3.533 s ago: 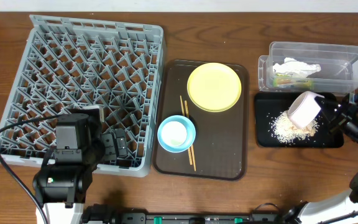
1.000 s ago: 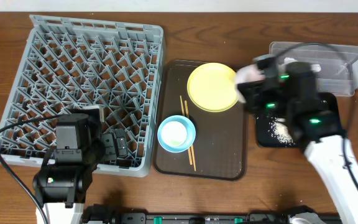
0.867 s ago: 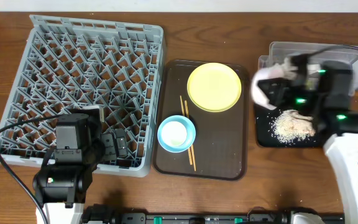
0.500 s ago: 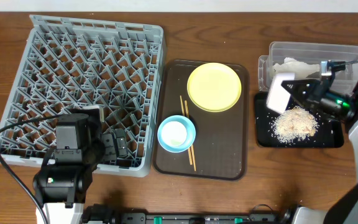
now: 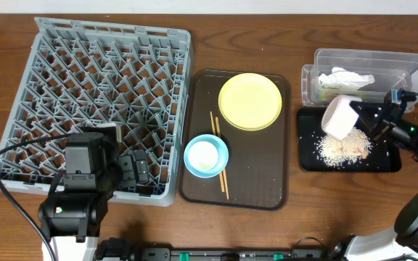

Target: Sort waste into correct bins and load items into the dishwasher

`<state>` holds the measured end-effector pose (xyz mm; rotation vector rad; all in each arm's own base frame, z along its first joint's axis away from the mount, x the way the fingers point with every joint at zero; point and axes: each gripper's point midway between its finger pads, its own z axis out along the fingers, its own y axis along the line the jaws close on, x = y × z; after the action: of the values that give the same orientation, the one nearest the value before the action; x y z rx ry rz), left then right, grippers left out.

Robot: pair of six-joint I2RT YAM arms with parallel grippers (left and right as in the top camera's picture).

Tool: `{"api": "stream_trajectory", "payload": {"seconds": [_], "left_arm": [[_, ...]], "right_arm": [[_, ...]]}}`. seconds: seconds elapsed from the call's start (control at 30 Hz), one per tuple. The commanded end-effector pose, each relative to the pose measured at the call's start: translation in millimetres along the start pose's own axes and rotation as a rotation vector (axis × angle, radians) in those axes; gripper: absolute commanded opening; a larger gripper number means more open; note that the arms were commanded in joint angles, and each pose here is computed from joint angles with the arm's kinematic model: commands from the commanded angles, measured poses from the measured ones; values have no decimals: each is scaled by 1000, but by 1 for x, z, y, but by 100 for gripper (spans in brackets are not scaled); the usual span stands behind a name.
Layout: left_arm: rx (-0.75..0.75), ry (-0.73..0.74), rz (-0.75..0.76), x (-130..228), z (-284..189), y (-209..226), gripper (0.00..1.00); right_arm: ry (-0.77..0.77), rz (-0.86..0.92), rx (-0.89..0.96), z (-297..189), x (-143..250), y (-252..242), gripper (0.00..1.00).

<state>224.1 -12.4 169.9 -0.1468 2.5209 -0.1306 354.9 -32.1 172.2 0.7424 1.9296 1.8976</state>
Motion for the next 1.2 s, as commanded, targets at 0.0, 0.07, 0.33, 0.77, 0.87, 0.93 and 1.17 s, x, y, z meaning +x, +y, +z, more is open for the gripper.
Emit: {"api": "stream_trajectory", "payload": {"seconds": [0.0,0.07,0.33,0.77,0.87,0.93,1.17], "left_arm": [[10,-18,-5,-6,-5,-3,98],[10,-18,-5,-6,-5,-3,98],[11,-18,-5,-6,-5,-3,98],[11,-18,-5,-6,-5,-3,98],[11,-18,-5,-6,-5,-3,98],[11,-18,-5,-6,-5,-3,98],[10,-18,-5,-6,-5,-3,98]], "right_arm": [[39,-92,-43,5,11,22,1],[60,-183,-45,11,19,31,1],[207,-580,-44,61,69,82,1],[141,-1074,238,183,115,72,1],[91,-1228,351,199,116,61,1],[62,-1356,442,206,116,54,1],[180,-1612,685,229,122,-7,1]]}}
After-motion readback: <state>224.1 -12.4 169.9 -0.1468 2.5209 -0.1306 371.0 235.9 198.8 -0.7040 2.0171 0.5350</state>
